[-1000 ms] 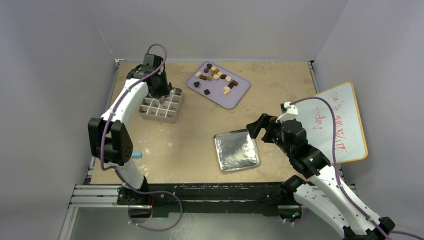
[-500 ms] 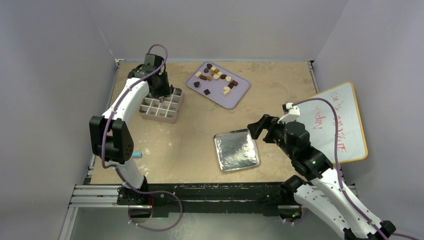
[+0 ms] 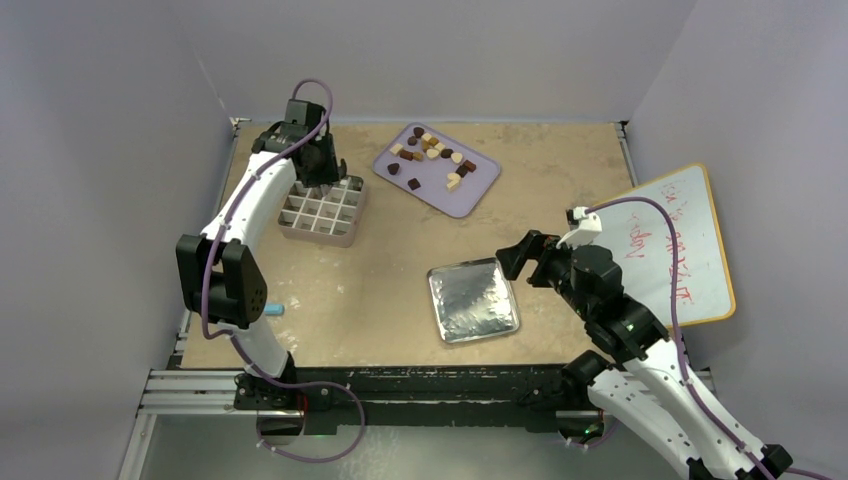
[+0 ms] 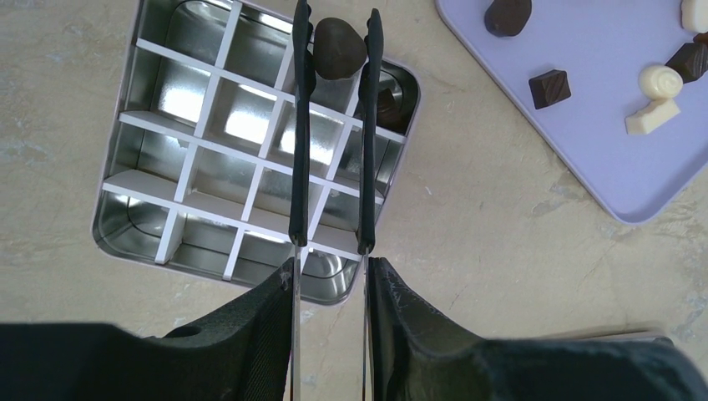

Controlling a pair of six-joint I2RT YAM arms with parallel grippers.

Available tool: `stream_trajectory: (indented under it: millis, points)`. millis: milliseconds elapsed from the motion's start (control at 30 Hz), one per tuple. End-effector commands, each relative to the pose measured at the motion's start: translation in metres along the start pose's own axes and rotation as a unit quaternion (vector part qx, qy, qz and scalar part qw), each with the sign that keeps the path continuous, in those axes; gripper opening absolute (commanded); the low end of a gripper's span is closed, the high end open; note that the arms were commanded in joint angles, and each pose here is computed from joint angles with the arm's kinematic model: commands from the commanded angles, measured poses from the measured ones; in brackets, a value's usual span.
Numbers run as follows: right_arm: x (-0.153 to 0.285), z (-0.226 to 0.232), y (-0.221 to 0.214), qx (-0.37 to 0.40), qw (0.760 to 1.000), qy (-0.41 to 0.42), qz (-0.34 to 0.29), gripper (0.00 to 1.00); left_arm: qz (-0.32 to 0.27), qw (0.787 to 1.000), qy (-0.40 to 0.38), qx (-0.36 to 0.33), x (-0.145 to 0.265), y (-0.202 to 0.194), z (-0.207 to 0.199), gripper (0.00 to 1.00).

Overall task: Pack the chocolate
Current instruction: Pick up the fake chocolate from the plate.

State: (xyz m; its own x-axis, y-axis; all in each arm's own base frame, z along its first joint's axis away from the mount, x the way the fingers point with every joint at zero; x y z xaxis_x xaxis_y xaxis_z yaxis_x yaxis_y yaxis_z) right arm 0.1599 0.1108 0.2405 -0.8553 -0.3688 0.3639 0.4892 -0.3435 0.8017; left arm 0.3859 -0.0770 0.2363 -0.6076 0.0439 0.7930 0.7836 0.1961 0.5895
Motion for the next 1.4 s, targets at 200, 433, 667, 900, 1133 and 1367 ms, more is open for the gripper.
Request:
stream_trajectory:
  millis: [200, 433, 667, 900, 1133, 1367]
  points:
    - [0.013, 0.009, 0.018, 0.000, 0.999, 0.021, -0.028, 0.99, -0.021, 1.000, 0.001, -0.004, 0.010, 0.006, 0.000, 0.33]
    - [0.016, 0.010, 0.019, -0.003, 0.999, 0.023, -0.033, 0.99, -0.014, 1.000, -0.001, -0.003, 0.008, 0.004, 0.000, 0.38]
    - [0.012, 0.012, 0.018, -0.003, 0.999, 0.028, -0.026, 0.99, -0.026, 0.999, -0.025, -0.006, 0.022, 0.010, -0.006, 0.37]
    - [0.004, 0.005, 0.005, 0.000, 1.000, 0.016, 0.000, 0.99, -0.039, 0.996, -0.067, -0.043, 0.039, 0.013, -0.039, 0.36]
    - [0.007, -0.002, -0.002, 0.009, 1.000, -0.002, 0.013, 0.99, -0.033, 0.990, -0.106, -0.090, 0.034, -0.001, -0.102, 0.36]
    - [0.014, 0.000, 0.007, 0.017, 1.000, -0.008, 0.008, 0.99, -0.035, 0.974, -0.166, -0.149, 0.019, -0.018, -0.155, 0.36]
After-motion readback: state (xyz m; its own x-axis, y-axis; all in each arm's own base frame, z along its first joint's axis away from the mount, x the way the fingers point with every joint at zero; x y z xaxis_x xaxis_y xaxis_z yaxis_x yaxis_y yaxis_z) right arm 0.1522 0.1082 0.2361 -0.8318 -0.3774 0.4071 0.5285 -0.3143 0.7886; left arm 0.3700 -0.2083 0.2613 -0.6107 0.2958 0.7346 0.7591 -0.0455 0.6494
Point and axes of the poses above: each gripper's point midway between its finger pads, its own x axis back along the fingers, its own z axis along the line the jaws close on, y = z × x, the point moved 7 cm from there along x, back along the fingers, and after that the axes turned 1 degree about -x, right-handed, at the moved point
